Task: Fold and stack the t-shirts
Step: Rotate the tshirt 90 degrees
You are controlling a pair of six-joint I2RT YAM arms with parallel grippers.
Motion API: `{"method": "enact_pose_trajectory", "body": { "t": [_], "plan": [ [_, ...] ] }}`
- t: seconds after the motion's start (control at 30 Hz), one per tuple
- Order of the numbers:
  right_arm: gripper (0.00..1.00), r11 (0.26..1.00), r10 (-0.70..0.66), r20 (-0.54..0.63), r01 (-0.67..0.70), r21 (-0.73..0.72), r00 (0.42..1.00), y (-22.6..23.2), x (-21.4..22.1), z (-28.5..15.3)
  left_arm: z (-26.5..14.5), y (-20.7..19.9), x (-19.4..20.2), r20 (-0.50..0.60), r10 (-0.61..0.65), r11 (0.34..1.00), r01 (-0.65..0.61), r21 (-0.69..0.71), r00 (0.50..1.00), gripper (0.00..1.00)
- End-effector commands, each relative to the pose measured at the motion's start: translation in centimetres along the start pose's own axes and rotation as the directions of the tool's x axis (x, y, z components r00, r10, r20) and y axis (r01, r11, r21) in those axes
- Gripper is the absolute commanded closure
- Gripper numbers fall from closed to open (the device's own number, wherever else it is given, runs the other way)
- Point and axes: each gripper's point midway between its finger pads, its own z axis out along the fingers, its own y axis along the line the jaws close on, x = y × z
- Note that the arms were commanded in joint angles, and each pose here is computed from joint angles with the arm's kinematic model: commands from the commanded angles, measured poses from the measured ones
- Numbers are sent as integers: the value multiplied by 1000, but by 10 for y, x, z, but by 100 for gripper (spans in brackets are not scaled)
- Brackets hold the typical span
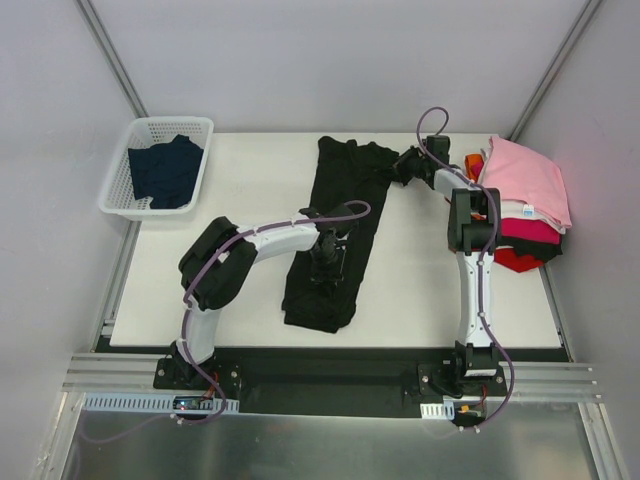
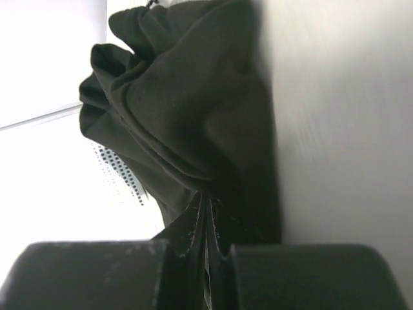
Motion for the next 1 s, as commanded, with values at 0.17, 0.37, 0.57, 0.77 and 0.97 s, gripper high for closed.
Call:
{"method": "enact_pose_trajectory", "body": {
  "t": [0.17, 0.37, 0.57, 0.77, 0.97],
  "plan": [
    [99, 996, 12, 54, -7, -90, 998, 25, -23, 8, 25, -7, 20, -58, -35, 998, 38, 43, 998, 100],
    [96, 995, 23, 56, -18, -95, 998, 20, -27, 12, 31, -9, 22, -63, -32, 998, 36, 51, 997, 100],
    [94, 995, 31, 63, -25, -97, 998, 16, -30, 12, 31, -12, 20, -61, -31, 998, 34, 57, 998, 100],
    [93, 994, 31, 69, -24, -104, 997, 17, -32, 12, 32, -16, 22, -63, -36, 997, 39, 60, 997, 100],
    [92, 993, 28, 68, -20, -119, 997, 18, -31, 11, 35, -15, 29, -60, -37, 998, 40, 46, 997, 100]
  ]
}}
